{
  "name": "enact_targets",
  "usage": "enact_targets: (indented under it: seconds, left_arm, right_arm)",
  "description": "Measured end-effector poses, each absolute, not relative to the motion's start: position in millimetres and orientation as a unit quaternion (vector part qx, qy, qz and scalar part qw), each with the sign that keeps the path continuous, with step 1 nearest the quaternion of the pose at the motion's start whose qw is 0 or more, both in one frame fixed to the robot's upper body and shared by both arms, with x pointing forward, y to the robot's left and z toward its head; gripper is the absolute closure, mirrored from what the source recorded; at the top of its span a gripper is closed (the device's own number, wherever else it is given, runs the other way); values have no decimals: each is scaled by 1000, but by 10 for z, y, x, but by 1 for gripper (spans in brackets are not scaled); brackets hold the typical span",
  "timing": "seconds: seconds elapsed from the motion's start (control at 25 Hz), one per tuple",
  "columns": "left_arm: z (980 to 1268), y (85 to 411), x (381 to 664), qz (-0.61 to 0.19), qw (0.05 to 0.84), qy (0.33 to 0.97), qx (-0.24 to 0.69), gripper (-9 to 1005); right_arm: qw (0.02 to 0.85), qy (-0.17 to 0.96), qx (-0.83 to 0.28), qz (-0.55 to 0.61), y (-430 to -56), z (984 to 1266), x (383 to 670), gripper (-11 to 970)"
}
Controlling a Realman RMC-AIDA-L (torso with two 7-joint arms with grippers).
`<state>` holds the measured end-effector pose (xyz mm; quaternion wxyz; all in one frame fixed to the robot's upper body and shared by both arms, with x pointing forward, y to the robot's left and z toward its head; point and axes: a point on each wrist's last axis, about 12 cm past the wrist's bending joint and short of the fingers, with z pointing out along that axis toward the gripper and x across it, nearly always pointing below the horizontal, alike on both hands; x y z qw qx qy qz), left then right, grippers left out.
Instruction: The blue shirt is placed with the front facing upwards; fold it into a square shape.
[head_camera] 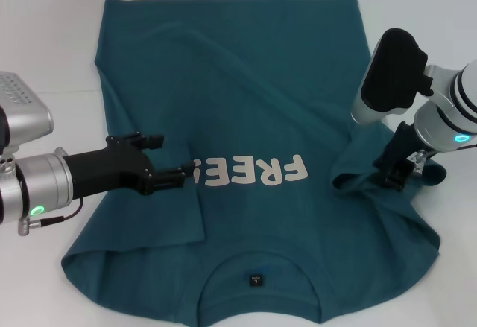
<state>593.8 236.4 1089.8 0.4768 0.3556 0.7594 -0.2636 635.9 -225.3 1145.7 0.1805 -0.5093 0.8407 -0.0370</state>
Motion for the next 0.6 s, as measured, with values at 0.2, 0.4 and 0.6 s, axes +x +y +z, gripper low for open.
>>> enact_targets:
  seconds: [0.2,0.4,0.6]
  left_arm:
    - [10897,2364,5937,-264,477,759,356,158]
    - [10891,2362,5934,-264,476,760,355,158]
    - [10891,2362,5933,-264,476,760,355,158]
  right_arm:
    - [178,841,-510,-34,-2245,11480,6349,693]
    - [175,841,-511,-28,-2234,11476,6336,658]
    - [172,842,-511,-20,-2219,11471,6320,588]
